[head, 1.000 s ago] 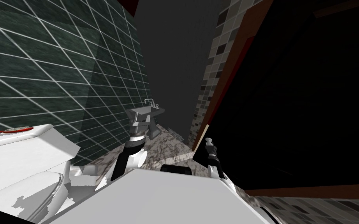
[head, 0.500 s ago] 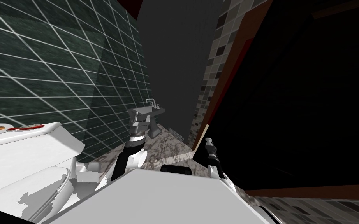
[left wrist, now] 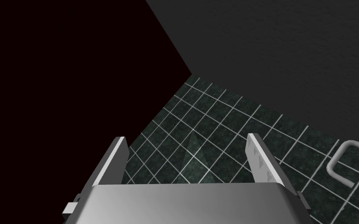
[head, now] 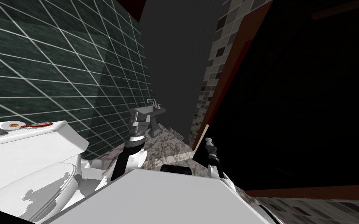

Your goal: Pull the door open

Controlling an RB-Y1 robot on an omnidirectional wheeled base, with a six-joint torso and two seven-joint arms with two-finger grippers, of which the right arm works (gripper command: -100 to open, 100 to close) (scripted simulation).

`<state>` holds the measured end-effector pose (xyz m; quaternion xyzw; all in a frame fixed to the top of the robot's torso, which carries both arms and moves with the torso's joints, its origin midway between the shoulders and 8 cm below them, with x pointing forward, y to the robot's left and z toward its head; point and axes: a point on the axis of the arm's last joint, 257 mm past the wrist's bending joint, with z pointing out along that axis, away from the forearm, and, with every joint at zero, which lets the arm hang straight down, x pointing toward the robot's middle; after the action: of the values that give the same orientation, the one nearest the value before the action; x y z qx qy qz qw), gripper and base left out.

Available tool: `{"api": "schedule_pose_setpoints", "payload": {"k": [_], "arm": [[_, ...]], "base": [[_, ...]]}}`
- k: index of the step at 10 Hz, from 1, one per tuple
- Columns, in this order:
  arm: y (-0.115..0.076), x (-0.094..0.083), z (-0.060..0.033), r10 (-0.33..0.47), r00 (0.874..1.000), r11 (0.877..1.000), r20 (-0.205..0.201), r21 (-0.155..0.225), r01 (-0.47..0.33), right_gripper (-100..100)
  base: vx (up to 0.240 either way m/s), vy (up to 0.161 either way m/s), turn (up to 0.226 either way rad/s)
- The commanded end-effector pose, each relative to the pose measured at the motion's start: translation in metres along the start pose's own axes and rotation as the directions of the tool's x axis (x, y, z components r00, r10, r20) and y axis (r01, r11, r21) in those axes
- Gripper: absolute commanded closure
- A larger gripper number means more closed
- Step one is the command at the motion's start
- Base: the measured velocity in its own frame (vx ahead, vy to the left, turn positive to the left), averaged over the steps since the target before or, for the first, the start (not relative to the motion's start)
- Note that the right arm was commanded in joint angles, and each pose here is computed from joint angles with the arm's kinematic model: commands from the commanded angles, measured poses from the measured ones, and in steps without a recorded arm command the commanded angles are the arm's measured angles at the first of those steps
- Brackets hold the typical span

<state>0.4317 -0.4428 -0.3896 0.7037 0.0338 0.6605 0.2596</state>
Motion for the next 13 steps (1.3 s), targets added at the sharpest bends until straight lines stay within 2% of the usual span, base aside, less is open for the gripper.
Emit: {"api": "schedule_pose_setpoints", "payload": {"k": [1,4,7,10,11,13], "arm": [[-0.0004,-0.0011,-0.0007,0.029,1.0,1.0,0.003,-0.001,-0.029,100],[0.0001,-0.0015,-0.0005,0.111,0.994,0.994,0.005,-0.003,-0.111,100],[0.0005,-0.002,-0.0002,0.187,0.982,0.982,0.006,-0.005,-0.187,100],[0.001,-0.0025,0.0,0.277,0.961,0.961,0.007,-0.008,-0.277,100],[0.001,-0.0025,0.0,0.283,0.959,0.959,0.007,-0.008,-0.283,100],[0.0013,-0.0028,0.0001,0.337,0.941,0.941,0.007,-0.01,-0.337,100]], "base": [[-0.014,-0.002,0.011],[-0.023,-0.007,0.024],[-0.025,-0.005,0.022],[-0.021,-0.001,0.019],[-0.018,-0.004,0.011],[-0.017,-0.004,0.017]]}}
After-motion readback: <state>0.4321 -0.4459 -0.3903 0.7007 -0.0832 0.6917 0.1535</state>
